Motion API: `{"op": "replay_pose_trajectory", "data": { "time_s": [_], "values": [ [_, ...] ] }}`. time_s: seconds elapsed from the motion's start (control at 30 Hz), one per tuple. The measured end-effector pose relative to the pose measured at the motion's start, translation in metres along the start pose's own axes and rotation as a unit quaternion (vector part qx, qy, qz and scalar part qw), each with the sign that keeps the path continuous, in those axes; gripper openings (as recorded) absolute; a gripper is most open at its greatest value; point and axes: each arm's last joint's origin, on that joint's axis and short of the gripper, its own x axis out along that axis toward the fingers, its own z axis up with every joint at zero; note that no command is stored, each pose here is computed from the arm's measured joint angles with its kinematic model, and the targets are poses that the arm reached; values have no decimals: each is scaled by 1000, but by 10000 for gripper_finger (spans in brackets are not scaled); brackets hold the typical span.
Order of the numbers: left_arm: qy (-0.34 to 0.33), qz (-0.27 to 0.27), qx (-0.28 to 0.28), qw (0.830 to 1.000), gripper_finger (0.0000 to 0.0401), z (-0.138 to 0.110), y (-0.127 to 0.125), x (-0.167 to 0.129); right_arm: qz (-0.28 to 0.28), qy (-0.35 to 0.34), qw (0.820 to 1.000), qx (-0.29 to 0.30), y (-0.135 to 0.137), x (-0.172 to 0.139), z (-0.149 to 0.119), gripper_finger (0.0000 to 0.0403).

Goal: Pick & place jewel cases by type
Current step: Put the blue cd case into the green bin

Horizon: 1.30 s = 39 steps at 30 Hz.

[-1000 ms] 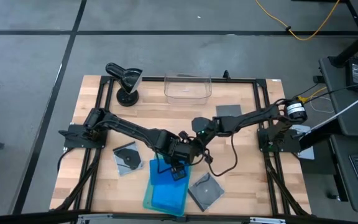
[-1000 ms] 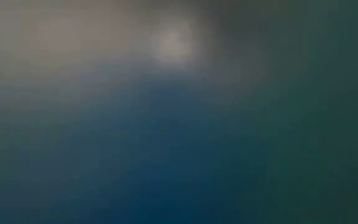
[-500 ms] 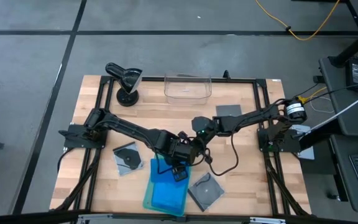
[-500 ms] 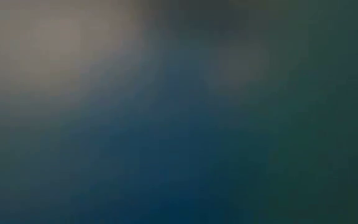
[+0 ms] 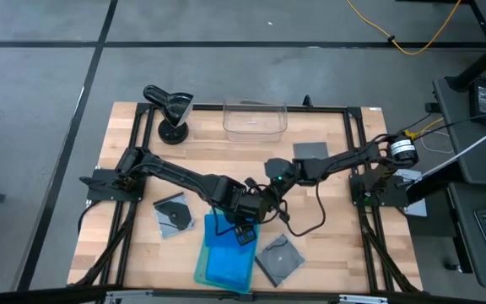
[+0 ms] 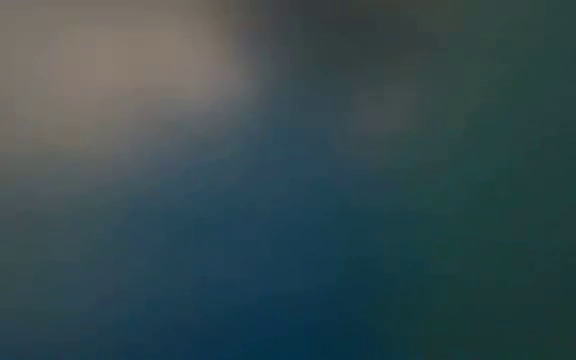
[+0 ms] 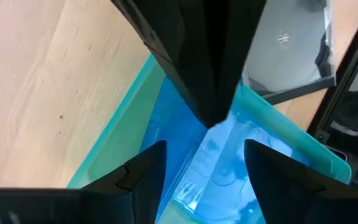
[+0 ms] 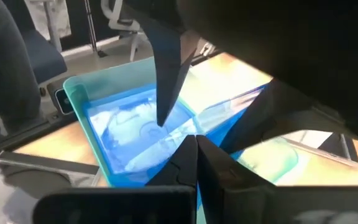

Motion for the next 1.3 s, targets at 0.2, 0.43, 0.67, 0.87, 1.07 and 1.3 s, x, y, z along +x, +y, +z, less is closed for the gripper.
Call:
{"op": "replay_pose_trajectory", "data": {
  "time_s": [0.2,0.43,0.67,0.87,1.07,1.3],
  "values": [
    [-1,-1,-5,1000,207,2,1,0,0,-9,1000,11,4,3,0,4],
    [-8,6,-16,1000,207,4,4,0,1,-9,1000,13,4,3,0,4],
    [-33,33,-28,999,207,8,8,-1,0,-10,1000,13,4,2,0,4],
    [-34,33,-47,998,207,8,9,-1,-1,-2,999,35,5,2,-1,4],
    [-23,42,-61,997,207,6,11,-1,-31,16,996,85,7,4,-1,4],
    [-3,54,-63,997,207,2,13,-1,-104,39,984,137,13,10,1,4]
  ]
}}
